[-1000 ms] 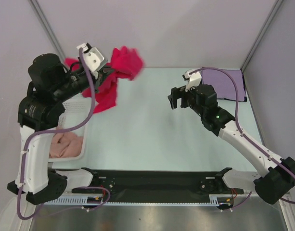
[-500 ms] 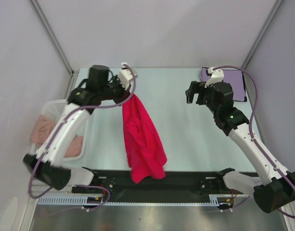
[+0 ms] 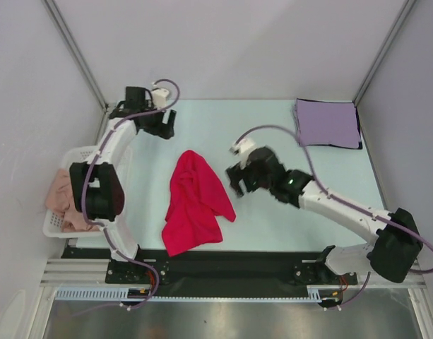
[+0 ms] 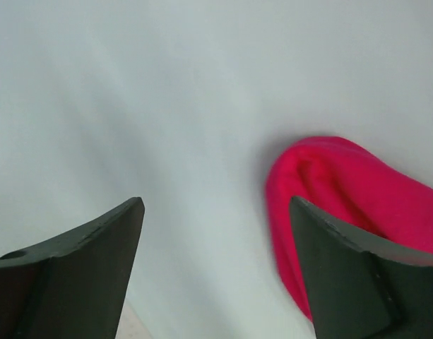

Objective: Fold and stack the t-shirts
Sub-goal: Move the tshirt to the center of the board, then flatten the tshirt out

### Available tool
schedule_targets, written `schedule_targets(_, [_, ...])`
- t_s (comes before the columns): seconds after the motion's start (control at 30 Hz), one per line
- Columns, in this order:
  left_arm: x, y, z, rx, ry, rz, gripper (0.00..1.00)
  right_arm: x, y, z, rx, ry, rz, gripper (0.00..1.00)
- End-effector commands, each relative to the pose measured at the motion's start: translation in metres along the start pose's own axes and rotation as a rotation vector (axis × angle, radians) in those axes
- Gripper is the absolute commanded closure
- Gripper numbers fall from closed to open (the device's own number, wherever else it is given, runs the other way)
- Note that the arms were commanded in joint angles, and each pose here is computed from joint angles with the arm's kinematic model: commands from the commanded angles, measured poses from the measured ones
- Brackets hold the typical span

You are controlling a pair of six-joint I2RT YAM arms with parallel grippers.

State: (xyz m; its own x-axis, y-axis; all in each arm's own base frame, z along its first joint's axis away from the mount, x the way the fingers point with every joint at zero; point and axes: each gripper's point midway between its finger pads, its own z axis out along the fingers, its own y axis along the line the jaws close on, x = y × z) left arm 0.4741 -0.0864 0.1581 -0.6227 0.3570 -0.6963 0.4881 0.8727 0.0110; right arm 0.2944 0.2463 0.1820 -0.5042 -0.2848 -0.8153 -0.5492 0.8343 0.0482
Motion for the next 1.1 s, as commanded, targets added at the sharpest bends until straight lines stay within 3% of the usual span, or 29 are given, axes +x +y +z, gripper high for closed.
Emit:
schedule_targets(0.0, [-0.031, 0.029, -0.065, -0.056, -0.177, -0.052, 0.09, 0.034, 0.099, -0.011, -0.269, 0.003, -0.318, 0.16])
schedule_targets(0.03, [-0.004, 0.037, -0.069, -0.074, -0.141, -0.080, 0.09, 0.050, 0.112, -0.011, -0.286, 0.025, -0.380, 0.15])
schedule_targets(0.07, [0.005, 0.037, -0.075, -0.085, -0.134, -0.075, 0.08, 0.069, 0.140, -0.017, -0.339, 0.049, -0.463, 0.14])
schedule_targets(0.13, [0.017, 0.031, -0.099, -0.116, -0.142, -0.025, 0.06, 0.102, 0.148, -0.010, -0.325, 0.160, -0.569, 0.15])
schedule_targets(0.17, [0.040, 0.026, -0.097, -0.112, -0.100, -0.027, 0.06, 0.106, 0.162, -0.012, -0.348, 0.173, -0.595, 0.15])
schedule_targets(0.33, [0.074, 0.006, -0.131, -0.144, -0.108, 0.018, 0.02, 0.141, 0.184, 0.013, -0.349, 0.260, -0.659, 0.24])
schedule_targets(0.47, [0.078, -0.007, -0.149, -0.143, -0.140, 0.023, 0.01, 0.126, 0.172, 0.034, -0.181, 0.247, -0.656, 0.73])
schedule_targets(0.5, [0.081, -0.010, -0.151, -0.134, -0.131, 0.020, 0.01, 0.116, 0.173, 0.035, -0.162, 0.224, -0.650, 1.00])
schedule_targets(0.63, [0.085, -0.012, -0.156, -0.130, -0.112, 0.011, 0.01, 0.076, 0.186, 0.018, -0.191, 0.144, -0.610, 1.00])
schedule_targets(0.73, [0.082, -0.011, -0.159, -0.134, -0.114, 0.015, 0.01, 0.021, 0.184, -0.010, -0.203, 0.017, -0.501, 1.00])
schedule_targets(0.83, [0.074, -0.008, -0.162, -0.142, -0.131, 0.022, 0.01, -0.033, 0.111, -0.018, -0.125, -0.045, -0.212, 1.00])
schedule_targets(0.87, [0.072, -0.008, -0.162, -0.142, -0.137, 0.026, 0.01, -0.037, 0.064, -0.009, -0.055, -0.036, -0.111, 1.00])
schedule_targets(1.07, [0.069, -0.033, -0.146, 0.021, -0.139, 0.034, 0.11, -0.041, -0.069, 0.010, 0.169, -0.045, 0.166, 1.00])
